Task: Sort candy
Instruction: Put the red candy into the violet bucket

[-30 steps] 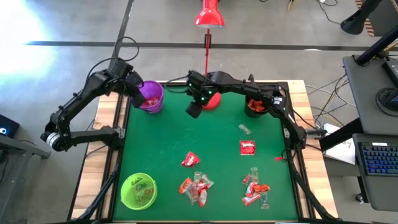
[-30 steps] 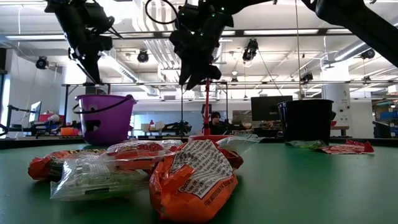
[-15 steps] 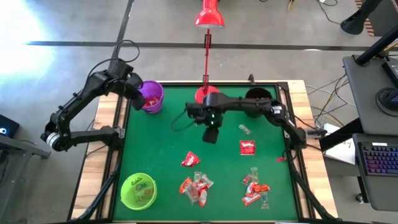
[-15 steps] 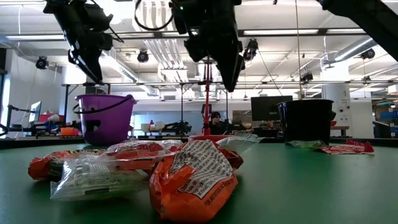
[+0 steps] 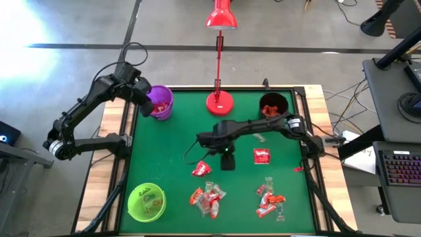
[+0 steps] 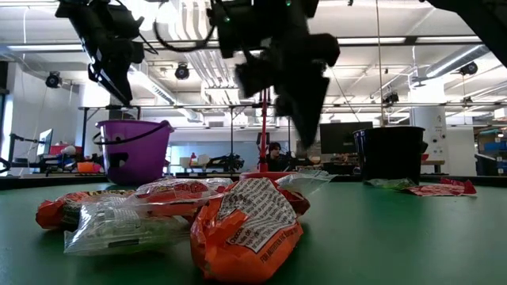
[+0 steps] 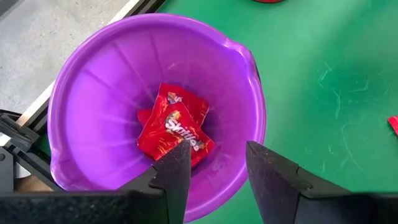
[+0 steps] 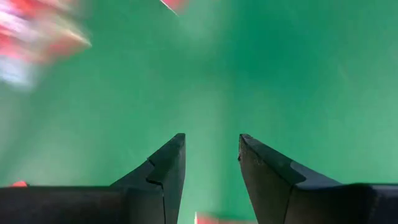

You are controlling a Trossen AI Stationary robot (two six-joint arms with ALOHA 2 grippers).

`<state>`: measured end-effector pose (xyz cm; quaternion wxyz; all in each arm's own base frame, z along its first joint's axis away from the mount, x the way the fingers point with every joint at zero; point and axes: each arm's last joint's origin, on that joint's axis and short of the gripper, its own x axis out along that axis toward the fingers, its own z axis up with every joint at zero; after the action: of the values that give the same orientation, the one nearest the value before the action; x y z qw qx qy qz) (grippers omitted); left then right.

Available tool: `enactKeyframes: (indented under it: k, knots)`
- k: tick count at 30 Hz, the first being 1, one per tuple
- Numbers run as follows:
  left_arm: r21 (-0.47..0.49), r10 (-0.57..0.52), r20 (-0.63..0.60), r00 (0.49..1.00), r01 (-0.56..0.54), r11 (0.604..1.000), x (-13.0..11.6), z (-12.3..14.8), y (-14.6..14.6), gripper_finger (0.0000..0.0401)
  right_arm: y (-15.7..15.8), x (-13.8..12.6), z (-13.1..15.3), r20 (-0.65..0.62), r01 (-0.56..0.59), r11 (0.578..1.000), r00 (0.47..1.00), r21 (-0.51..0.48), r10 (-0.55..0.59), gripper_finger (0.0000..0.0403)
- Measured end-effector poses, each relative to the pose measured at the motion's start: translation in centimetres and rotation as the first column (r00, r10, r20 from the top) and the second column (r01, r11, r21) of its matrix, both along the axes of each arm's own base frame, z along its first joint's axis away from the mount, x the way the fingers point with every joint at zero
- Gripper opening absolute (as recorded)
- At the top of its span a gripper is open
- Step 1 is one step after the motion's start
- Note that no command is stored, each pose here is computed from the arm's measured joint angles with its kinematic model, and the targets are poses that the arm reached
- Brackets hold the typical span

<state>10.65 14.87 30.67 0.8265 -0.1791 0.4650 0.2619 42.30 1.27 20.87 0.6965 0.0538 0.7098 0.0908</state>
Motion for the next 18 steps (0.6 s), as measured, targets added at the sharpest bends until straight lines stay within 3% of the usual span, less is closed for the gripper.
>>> enactKeyframes:
  k: [3, 5, 11, 18]
  knots:
    - [-0.001, 0.001, 0.0, 1.0, -0.001, 1.0, 0.0, 0.0, 0.0, 0.0137, 1.2, 1.2, -0.9, 0.174, -0.154, 0.981, 0.976, 0.122, 0.132, 0.0139]
    - [-0.003, 0.006, 0.001, 1.0, -0.006, 1.0, 0.0, 0.0, 0.0, 0.0137, 1.8, 1.4, -1.3, 0.224, -0.22, 0.964, 0.957, 0.147, 0.184, 0.0139]
    - [-0.005, 0.009, 0.003, 1.0, -0.009, 1.0, 0.0, 0.0, 0.0, 0.0137, 1.8, 2.4, -1.4, 0.346, -0.299, 0.95, 0.903, 0.088, 0.253, 0.0139]
    - [-0.006, 0.016, 0.007, 1.0, -0.016, 1.0, 0.0, 0.0, 0.0, 0.0137, 1.9, 3.5, -1.0, 0.49, -0.419, 0.908, 0.79, -0.006, 0.368, 0.0141]
